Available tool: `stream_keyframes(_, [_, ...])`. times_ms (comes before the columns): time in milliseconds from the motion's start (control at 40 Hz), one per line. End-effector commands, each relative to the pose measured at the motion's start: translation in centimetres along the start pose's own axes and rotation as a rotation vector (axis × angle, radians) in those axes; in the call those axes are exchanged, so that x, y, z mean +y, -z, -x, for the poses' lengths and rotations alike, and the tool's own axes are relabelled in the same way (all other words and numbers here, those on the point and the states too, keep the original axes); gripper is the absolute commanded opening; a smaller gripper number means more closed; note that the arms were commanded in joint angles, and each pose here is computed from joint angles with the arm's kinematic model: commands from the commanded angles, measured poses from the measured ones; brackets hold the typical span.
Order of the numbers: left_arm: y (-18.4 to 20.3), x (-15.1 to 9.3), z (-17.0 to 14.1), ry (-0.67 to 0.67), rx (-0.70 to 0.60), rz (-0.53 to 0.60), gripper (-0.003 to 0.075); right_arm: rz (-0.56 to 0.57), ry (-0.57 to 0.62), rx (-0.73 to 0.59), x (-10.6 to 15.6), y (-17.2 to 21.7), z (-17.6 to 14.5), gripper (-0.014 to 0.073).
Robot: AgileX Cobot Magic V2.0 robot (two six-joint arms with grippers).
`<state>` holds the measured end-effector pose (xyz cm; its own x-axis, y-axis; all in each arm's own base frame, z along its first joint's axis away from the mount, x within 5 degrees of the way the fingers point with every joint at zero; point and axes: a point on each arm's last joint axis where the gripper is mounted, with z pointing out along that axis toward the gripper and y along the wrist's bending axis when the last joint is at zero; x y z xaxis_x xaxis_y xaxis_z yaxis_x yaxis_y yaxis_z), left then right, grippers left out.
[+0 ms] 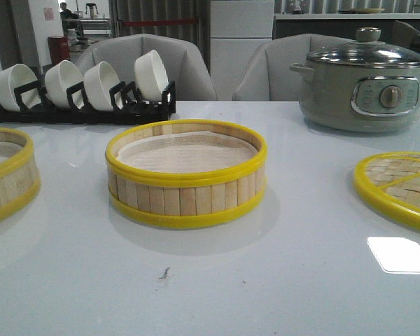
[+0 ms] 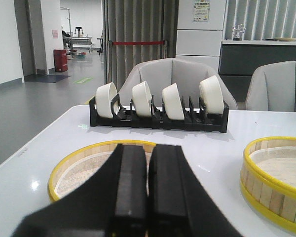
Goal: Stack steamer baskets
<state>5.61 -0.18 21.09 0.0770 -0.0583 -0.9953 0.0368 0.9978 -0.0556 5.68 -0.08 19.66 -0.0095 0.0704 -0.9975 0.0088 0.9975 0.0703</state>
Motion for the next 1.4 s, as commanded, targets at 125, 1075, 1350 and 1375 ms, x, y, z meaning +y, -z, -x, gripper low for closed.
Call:
stream_keyframes(125, [0.1, -0.1, 0.7, 0.002, -0.090, -0.016, 0.0092, 0.014, 0.021, -0.118, 0.2, 0.3, 1.4, 0.0056])
stream_keyframes(1075, [-1.8, -0.6, 7.2, 0.164, 0.033, -0.020, 0.0092, 0.014, 0.021, -0.118, 0.2, 0.3, 1.4, 0.0056])
stream_keyframes(1350, [-8.2, -0.9, 19.4, 0.041, 0.354, 0.062, 0.0092, 0.014, 0.021, -0.118, 0.2, 0.3, 1.4, 0.0056])
stream_keyframes(1375, [-8.8, -0.9, 20.0, 0.028, 0.387, 0.069, 0.0092, 0.014, 0.021, -0.118, 0.2, 0.3, 1.4, 0.0056])
